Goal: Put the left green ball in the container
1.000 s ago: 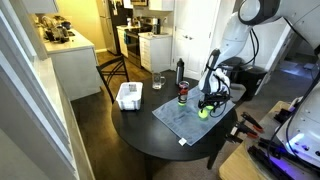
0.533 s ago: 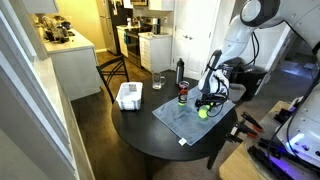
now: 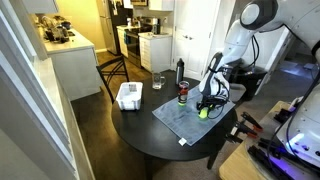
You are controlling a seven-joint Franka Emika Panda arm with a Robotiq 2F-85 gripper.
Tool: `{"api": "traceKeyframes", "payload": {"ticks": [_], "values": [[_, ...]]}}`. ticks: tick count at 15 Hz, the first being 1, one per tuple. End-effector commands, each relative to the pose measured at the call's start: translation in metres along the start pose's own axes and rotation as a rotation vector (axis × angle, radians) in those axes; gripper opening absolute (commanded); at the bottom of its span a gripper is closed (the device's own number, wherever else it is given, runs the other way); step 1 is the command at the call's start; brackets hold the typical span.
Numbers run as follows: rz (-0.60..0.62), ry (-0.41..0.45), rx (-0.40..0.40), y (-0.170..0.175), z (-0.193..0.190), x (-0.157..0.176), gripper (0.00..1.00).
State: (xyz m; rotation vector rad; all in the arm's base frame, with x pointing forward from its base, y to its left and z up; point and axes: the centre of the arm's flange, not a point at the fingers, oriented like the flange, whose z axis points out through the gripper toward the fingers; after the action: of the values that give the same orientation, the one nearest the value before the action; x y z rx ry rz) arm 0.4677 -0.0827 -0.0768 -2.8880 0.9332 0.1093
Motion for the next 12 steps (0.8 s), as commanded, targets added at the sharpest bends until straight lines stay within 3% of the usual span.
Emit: {"api": "traceKeyframes", "payload": {"ticks": [1,4,12], "values": [[-0.023,0.021,0.022,0.007,-0.004,-0.001,0.42],[-0.028,0.052,0.03,0.001,-0.025,-0.008,0.38],[-0.081,0.186,0.156,-0.047,-0.132,-0.037,0.38]]}}
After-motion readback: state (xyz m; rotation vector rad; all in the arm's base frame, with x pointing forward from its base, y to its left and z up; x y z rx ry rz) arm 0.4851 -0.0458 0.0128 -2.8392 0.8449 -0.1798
